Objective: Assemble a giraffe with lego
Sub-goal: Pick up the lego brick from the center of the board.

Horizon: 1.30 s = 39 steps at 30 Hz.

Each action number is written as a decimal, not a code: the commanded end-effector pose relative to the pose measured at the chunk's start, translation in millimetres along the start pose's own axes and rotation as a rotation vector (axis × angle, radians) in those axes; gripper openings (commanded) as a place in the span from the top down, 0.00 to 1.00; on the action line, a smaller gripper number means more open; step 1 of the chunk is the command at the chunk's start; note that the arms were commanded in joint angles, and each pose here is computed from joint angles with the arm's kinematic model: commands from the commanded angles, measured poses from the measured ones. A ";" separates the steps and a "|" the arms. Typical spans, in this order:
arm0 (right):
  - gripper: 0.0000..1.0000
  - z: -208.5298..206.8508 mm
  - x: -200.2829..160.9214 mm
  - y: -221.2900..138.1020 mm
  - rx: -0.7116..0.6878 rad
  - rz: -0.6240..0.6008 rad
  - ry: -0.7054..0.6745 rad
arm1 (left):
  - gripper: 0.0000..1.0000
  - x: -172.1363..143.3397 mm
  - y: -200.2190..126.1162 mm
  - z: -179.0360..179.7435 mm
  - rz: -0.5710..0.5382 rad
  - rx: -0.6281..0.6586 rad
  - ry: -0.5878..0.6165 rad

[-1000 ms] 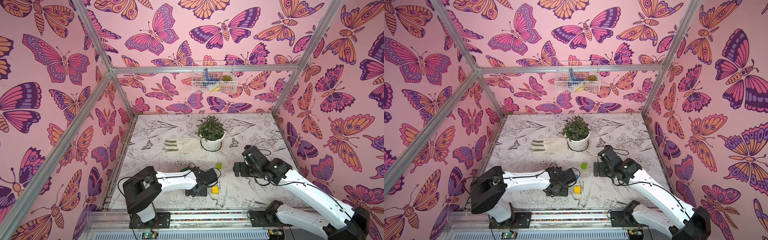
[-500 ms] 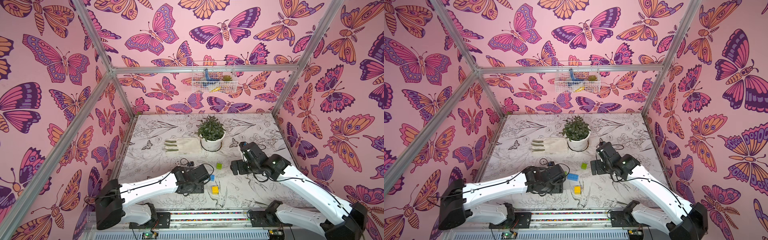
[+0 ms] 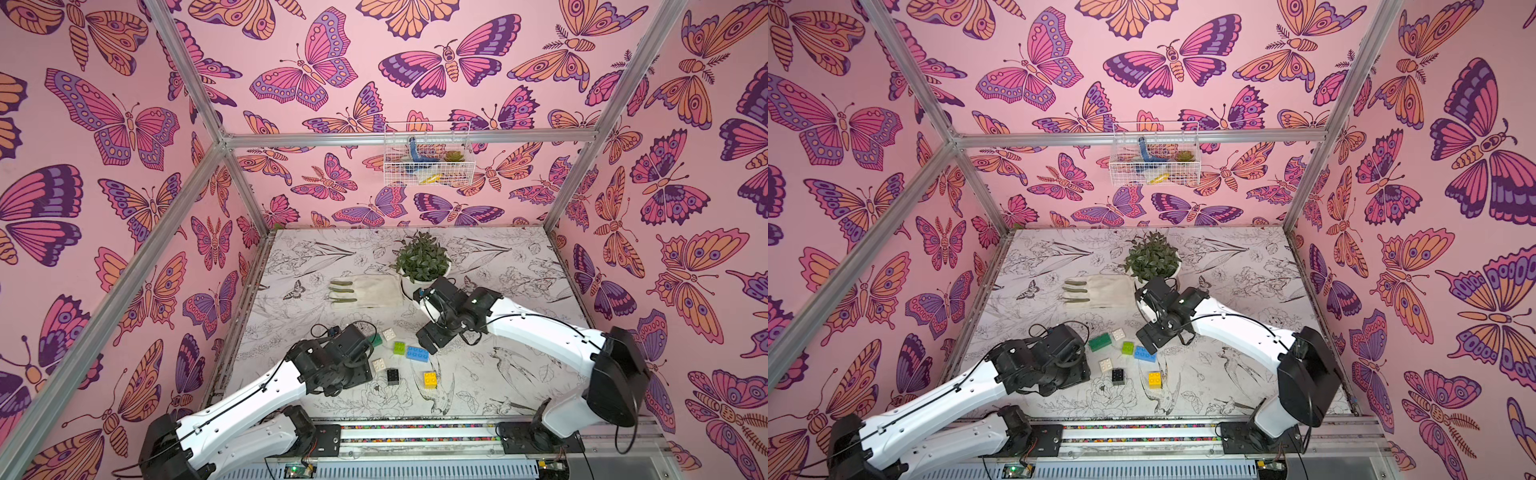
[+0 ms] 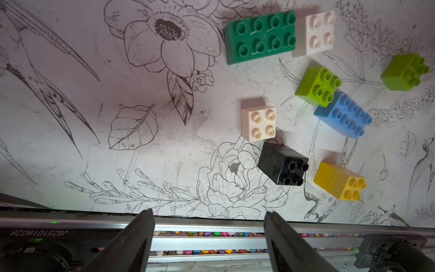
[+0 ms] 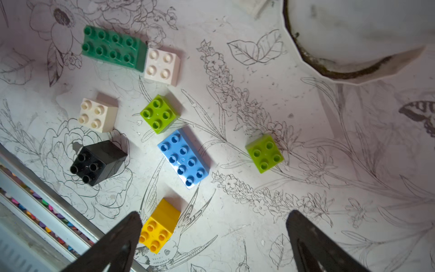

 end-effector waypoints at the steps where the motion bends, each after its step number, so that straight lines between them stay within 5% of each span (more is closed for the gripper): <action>1: 0.00 11.4 4.6 9.7 0.041 0.002 -0.079 | 0.15 -11.6 4.5 20.2 0.038 0.030 -0.049; 7: 0.05 30.0 -0.9 36.6 0.066 0.055 -0.192 | 0.07 -17.3 4.2 30.2 0.061 0.048 -0.037; 25: 0.20 33.2 -7.5 87.2 0.077 0.153 -0.281 | 0.10 -14.2 5.9 29.5 0.069 0.072 -0.042; 39: 0.76 29.1 -12.1 85.1 0.057 0.151 -0.284 | 0.11 -12.4 9.5 27.6 0.068 0.064 -0.045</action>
Point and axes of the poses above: each gripper's point midway between its finger pads, its own y axis out along the fingers, its own z axis along the line the jaws close on, x = y × z, the point moved 3 cm from there along -y, back along the fingers, and after that the axes turned 1 degree about -y, right-handed, at the moved point
